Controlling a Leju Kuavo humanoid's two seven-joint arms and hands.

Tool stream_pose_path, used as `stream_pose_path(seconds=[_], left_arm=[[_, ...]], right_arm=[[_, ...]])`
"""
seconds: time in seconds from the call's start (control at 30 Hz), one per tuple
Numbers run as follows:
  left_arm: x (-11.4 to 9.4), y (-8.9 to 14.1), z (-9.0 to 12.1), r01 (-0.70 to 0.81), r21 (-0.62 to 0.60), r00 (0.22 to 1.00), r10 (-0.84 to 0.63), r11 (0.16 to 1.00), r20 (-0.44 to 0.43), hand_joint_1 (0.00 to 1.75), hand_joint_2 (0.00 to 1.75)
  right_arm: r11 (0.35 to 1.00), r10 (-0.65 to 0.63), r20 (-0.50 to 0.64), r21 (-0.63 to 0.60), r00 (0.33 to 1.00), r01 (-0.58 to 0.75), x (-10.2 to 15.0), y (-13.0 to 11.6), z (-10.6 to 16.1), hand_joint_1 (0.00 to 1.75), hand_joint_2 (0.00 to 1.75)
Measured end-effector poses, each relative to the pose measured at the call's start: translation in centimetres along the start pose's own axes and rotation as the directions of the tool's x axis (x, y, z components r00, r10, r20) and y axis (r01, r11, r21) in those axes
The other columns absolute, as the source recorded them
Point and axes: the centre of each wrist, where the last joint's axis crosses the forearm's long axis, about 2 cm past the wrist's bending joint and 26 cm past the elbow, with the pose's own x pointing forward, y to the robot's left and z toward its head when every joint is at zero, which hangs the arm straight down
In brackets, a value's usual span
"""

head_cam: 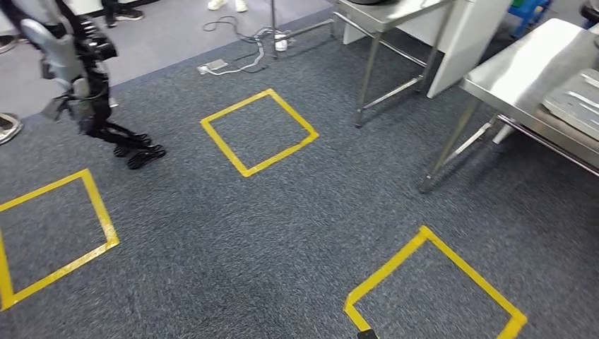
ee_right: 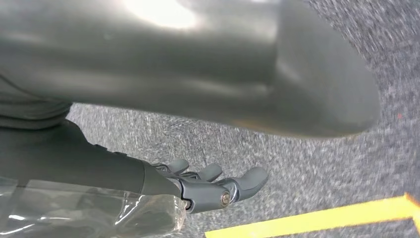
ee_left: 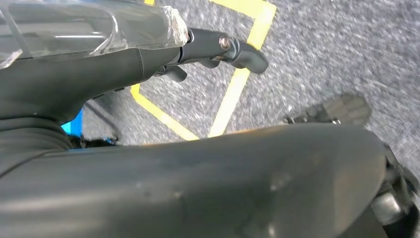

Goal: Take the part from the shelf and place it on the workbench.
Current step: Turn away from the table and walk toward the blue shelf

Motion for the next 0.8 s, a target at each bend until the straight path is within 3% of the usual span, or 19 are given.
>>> stream_pose_path(seconds=[0.8], left_arm=[[-0.06, 0.05, -0.02, -0.028, -0.011, 1.0, 0.028, 1.0, -0.01, 0.0, 0.0]], right_arm=[[1.0, 0.013, 0.002, 0.002, 1.0, -0.013, 0.44, 0.07, -0.06, 0.0, 0.0]])
